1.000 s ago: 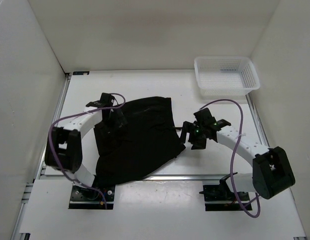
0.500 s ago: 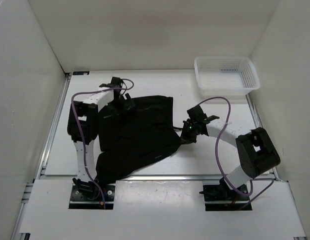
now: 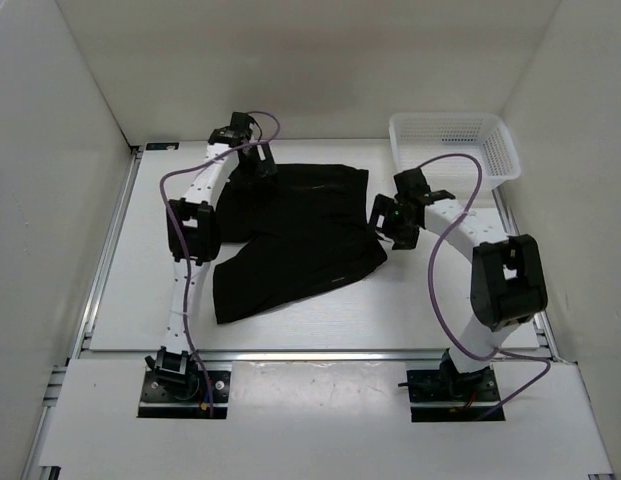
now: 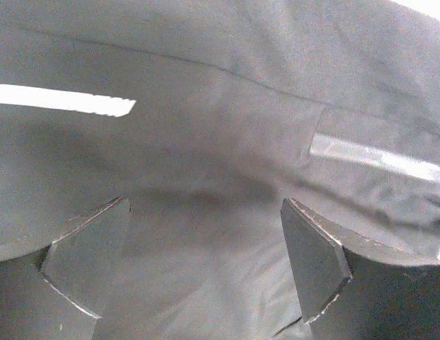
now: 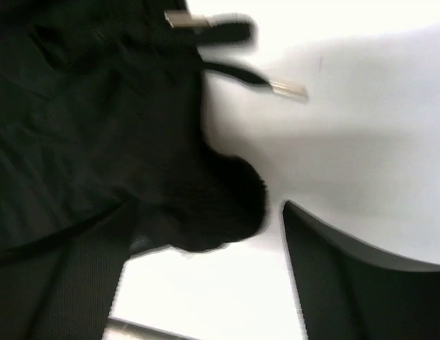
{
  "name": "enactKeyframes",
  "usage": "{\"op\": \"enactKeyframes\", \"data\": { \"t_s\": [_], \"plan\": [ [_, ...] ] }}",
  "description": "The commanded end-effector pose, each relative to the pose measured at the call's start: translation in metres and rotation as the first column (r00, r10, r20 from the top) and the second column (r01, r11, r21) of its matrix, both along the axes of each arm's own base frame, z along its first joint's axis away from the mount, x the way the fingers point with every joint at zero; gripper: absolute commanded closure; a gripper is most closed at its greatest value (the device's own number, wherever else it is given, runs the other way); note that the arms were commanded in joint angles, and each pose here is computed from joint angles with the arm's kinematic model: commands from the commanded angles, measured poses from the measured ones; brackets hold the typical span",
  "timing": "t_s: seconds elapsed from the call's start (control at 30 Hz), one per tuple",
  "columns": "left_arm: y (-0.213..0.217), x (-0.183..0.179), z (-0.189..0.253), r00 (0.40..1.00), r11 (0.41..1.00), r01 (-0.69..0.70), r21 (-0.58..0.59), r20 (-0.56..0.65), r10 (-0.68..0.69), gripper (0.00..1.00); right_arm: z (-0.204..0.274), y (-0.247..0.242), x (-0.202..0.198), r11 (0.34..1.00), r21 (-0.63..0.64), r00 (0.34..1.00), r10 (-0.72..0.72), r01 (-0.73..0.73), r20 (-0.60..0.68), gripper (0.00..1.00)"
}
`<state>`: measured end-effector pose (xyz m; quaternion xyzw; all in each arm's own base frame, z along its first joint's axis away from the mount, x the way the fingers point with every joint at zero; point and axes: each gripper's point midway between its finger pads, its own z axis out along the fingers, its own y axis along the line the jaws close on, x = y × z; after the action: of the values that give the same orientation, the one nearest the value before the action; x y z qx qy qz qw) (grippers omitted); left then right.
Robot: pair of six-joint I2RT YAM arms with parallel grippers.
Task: Fold and stack the shorts
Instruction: Flatten the shorts out
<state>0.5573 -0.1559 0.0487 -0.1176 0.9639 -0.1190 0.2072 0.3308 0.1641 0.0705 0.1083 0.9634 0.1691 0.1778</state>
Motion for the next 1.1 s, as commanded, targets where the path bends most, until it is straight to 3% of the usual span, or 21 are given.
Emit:
{"op": "enactKeyframes", "data": {
  "t_s": [0.0, 0.03, 0.1, 0.13, 0.23, 0.27, 0.33, 0.37, 0.47, 0.5, 0.53, 0.57, 0.63, 0.67, 0.7, 0.8, 0.83, 0.9, 0.93, 0.97, 1.07],
  "plan": [
    [0.029, 0.006, 0.115, 0.977, 0.999, -0.023, 0.029, 0.213, 0.016, 0.00, 0.019, -0.008, 0.027, 0.997, -0.063, 0.998, 0.037, -0.033, 0.055, 0.08],
    [0.041, -0.001, 0.157, 0.958, 0.998, -0.040, 0.039, 0.285, 0.027, 0.00, 0.022, -0.009, 0.028, 0.997, -0.071, 0.998, 0.032, -0.028, 0.059, 0.04],
    [0.063, -0.018, 0.178, 0.951, 0.990, -0.094, 0.104, 0.304, 0.059, 0.00, 0.034, -0.011, 0.029, 0.997, -0.072, 0.995, 0.026, -0.019, 0.094, 0.01],
    [0.072, -0.037, 0.218, 0.929, 0.987, -0.113, 0.114, 0.364, 0.064, 0.00, 0.033, -0.016, 0.026, 0.997, -0.073, 0.996, 0.017, -0.011, 0.091, 0.01],
    [0.093, -0.086, 0.214, 0.947, 0.971, -0.153, 0.184, 0.309, 0.091, 0.00, 0.040, -0.024, 0.006, 0.998, -0.070, 0.993, 0.004, 0.005, 0.115, 0.01],
    [0.098, -0.122, 0.213, 0.954, 0.970, -0.160, 0.183, 0.281, 0.104, 0.00, 0.040, -0.026, -0.002, 0.998, -0.070, 0.993, 0.003, 0.005, 0.115, 0.02],
    [0.102, -0.164, 0.229, 0.939, 0.973, -0.184, 0.141, 0.318, 0.131, 0.00, 0.038, -0.032, -0.023, 0.998, -0.063, 0.993, -0.005, 0.013, 0.122, 0.10],
    [0.103, -0.192, 0.189, 0.963, 0.972, -0.191, 0.137, 0.218, 0.159, 0.00, 0.044, -0.033, -0.031, 0.999, -0.047, 0.990, -0.001, 0.007, 0.139, 0.13],
    [0.092, -0.254, 0.173, 0.966, 0.980, -0.198, 0.034, 0.177, 0.189, 0.07, 0.030, -0.040, -0.061, 0.999, -0.040, 0.995, -0.012, 0.016, 0.103, 0.28],
    [0.085, -0.283, 0.138, 0.972, 0.974, -0.225, 0.005, 0.071, 0.224, 0.10, 0.028, -0.040, -0.067, 0.999, -0.033, 0.995, -0.008, 0.011, 0.099, 0.32],
    [0.080, -0.300, 0.129, 0.971, 0.972, -0.235, -0.024, 0.043, 0.236, 0.18, 0.018, -0.044, -0.079, 0.999, -0.041, 0.997, -0.007, 0.010, 0.075, 0.45],
    [0.076, -0.318, 0.133, 0.966, 0.967, -0.244, -0.079, 0.064, 0.249, 0.35, 0.019, -0.045, -0.082, 0.999, -0.037, 0.996, -0.007, 0.011, 0.086, 0.55],
    [0.063, -0.352, 0.106, 0.956, 0.942, -0.293, -0.164, -0.048, 0.289, 0.59, 0.015, -0.046, -0.088, 0.999, -0.035, 0.997, -0.017, 0.019, 0.075, 0.80],
    [0.061, -0.363, 0.110, 0.953, 0.929, -0.301, -0.213, -0.026, 0.302, 0.67, 0.012, -0.047, -0.090, 0.999, -0.038, 0.998, -0.017, 0.019, 0.066, 0.84],
    [0.056, -0.376, 0.096, 0.944, 0.914, -0.331, -0.236, -0.083, 0.320, 0.77, 0.010, -0.047, -0.090, 0.999, -0.045, 0.998, -0.008, 0.011, 0.060, 0.88],
    [0.052, -0.388, 0.084, 0.938, 0.899, -0.346, -0.269, -0.111, 0.328, 0.77, 0.015, -0.044, -0.085, 0.999, -0.039, 0.997, 0.009, -0.006, 0.070, 0.91],
    [0.048, -0.393, 0.073, 0.937, 0.895, -0.347, -0.281, -0.147, 0.317, 0.62, 0.013, -0.042, -0.086, 0.999, -0.029, 0.998, 0.015, -0.014, 0.058, 0.91],
    [0.044, -0.389, 0.057, 0.942, 0.909, -0.324, -0.263, -0.179, 0.284, 0.33, 0.022, -0.031, -0.082, 0.999, 0.020, 0.996, 0.049, -0.050, 0.073, 0.65],
    [0.043, -0.390, 0.049, 0.942, 0.917, -0.314, -0.245, -0.200, 0.269, 0.24, 0.020, -0.025, -0.083, 0.997, 0.046, 0.996, 0.064, -0.067, 0.060, 0.45],
    [0.048, -0.390, 0.038, 0.933, 0.921, -0.330, -0.206, -0.220, 0.285, 0.12, 0.023, -0.018, -0.084, 0.993, 0.082, 0.995, 0.084, -0.088, 0.050, 0.15],
    [0.051, -0.382, 0.017, 0.924, 0.929, -0.336, -0.156, -0.244, 0.294, 0.09, 0.015, -0.008, -0.079, 0.989, 0.128, 0.997, 0.076, -0.078, 0.021, 0.08]
  ]
}}
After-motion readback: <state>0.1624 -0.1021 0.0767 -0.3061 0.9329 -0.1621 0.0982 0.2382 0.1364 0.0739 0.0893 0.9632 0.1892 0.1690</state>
